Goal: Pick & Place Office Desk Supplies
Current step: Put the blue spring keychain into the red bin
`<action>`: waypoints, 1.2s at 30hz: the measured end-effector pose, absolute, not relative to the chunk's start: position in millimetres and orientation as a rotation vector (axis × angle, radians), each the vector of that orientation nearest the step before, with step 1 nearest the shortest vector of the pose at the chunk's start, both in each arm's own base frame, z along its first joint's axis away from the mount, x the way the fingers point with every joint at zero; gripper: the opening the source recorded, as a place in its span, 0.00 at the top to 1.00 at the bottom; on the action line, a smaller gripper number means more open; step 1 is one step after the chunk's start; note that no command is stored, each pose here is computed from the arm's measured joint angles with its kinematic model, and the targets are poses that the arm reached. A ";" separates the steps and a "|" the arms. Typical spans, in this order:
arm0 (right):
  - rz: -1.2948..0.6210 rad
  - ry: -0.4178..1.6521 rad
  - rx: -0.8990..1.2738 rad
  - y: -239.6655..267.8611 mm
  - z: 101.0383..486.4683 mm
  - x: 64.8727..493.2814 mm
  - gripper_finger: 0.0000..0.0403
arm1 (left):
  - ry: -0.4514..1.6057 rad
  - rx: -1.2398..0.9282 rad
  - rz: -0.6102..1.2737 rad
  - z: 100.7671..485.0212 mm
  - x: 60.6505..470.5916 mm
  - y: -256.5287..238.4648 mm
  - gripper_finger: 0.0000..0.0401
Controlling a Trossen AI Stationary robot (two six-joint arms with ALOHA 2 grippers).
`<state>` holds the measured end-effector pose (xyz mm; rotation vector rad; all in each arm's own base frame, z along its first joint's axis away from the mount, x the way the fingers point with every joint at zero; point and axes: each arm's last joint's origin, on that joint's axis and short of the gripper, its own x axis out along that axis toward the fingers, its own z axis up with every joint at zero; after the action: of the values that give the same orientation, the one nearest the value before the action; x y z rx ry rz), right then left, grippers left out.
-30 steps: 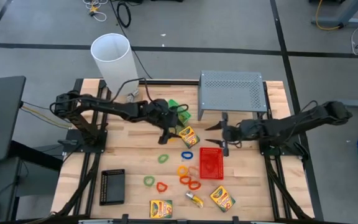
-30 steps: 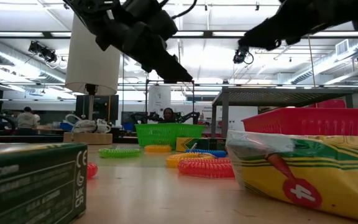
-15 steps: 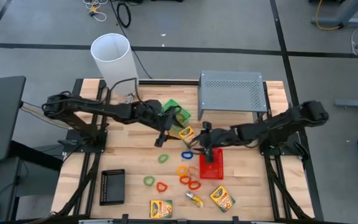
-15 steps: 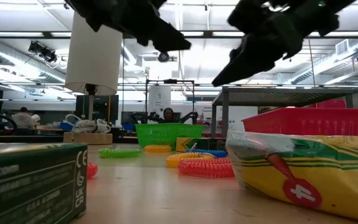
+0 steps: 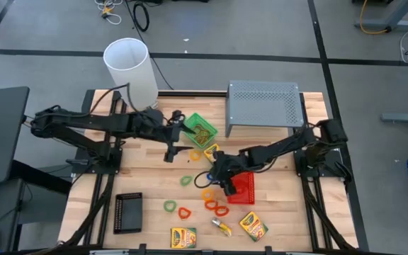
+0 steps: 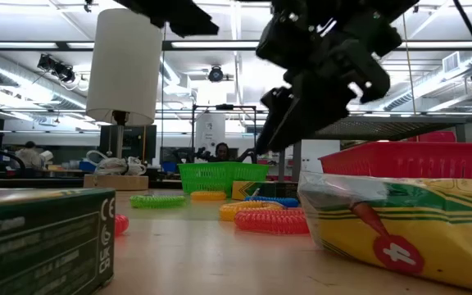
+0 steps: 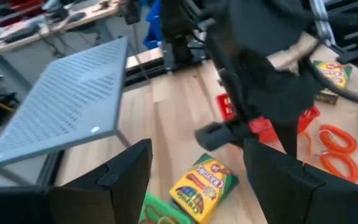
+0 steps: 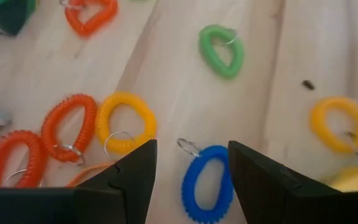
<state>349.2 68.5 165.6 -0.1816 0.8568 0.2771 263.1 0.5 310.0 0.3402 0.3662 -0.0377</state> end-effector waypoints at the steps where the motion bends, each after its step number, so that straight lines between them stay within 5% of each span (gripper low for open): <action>1: 0.279 0.866 -0.184 69.0 162.7 351.6 0.49 | 0.344 0.337 -0.025 314.1 261.0 -0.5 0.36; 19: 0.263 0.909 -0.334 69.7 135.1 361.3 0.50 | 0.236 0.274 0.107 281.3 223.5 -5.6 0.36; 36: 0.338 0.865 -0.473 86.6 136.3 359.4 0.65 | 0.159 0.239 0.159 265.8 191.8 -8.1 0.36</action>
<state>359.4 86.6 136.3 -0.4726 0.8654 0.3379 191.8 -8.1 265.8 0.2391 0.1595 0.1590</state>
